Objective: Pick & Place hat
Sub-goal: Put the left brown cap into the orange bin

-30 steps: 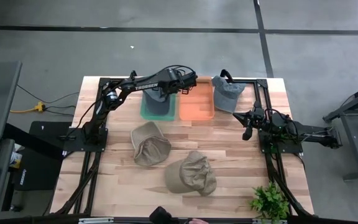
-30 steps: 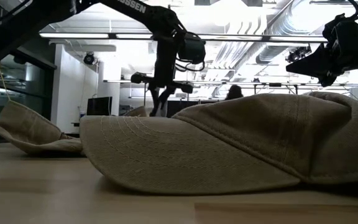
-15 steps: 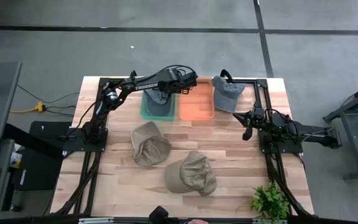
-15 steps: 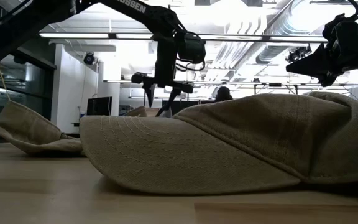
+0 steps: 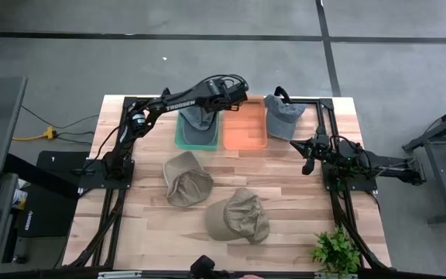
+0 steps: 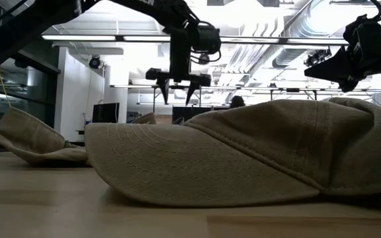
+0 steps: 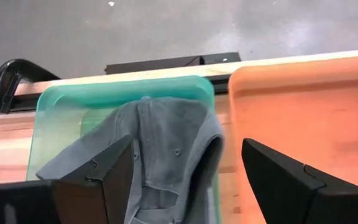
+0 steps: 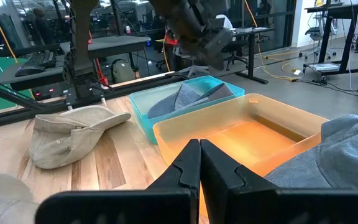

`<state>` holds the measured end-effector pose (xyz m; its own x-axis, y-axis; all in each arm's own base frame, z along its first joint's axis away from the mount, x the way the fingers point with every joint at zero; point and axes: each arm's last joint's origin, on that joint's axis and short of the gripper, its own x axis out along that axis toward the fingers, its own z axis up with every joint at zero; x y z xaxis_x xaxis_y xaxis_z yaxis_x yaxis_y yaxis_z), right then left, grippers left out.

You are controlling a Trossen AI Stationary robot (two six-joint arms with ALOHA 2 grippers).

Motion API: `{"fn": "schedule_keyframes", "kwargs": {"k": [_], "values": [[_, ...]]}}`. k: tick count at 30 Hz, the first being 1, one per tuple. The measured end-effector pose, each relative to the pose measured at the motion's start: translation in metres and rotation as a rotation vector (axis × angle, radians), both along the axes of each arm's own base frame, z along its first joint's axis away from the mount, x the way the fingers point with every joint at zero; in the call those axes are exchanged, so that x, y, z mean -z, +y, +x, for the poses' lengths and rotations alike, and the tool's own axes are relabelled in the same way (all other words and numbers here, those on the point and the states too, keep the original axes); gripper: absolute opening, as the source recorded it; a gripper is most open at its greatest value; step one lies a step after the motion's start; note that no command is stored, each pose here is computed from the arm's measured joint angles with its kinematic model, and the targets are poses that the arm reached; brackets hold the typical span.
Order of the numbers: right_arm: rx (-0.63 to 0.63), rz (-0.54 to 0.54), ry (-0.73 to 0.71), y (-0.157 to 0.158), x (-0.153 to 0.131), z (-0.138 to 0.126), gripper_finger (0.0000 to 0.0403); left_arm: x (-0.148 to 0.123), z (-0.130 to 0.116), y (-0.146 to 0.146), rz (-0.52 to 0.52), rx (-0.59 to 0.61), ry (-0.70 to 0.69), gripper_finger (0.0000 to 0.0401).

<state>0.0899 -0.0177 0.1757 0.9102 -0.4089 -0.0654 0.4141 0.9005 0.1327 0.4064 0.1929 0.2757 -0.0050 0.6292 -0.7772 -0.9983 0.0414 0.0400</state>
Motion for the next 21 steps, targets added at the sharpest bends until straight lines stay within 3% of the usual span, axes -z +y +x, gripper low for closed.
{"fn": "schedule_keyframes", "kwargs": {"k": [11,21], "values": [[0.0,0.0,0.0,0.0,0.0,0.0,0.0,-0.032,0.009,-0.024,-0.104,0.28,0.008,0.0257],[0.0,0.0,0.0,0.0,0.0,0.0,0.0,-0.062,-0.008,-0.05,-0.181,0.294,-0.043,0.0257]]}}
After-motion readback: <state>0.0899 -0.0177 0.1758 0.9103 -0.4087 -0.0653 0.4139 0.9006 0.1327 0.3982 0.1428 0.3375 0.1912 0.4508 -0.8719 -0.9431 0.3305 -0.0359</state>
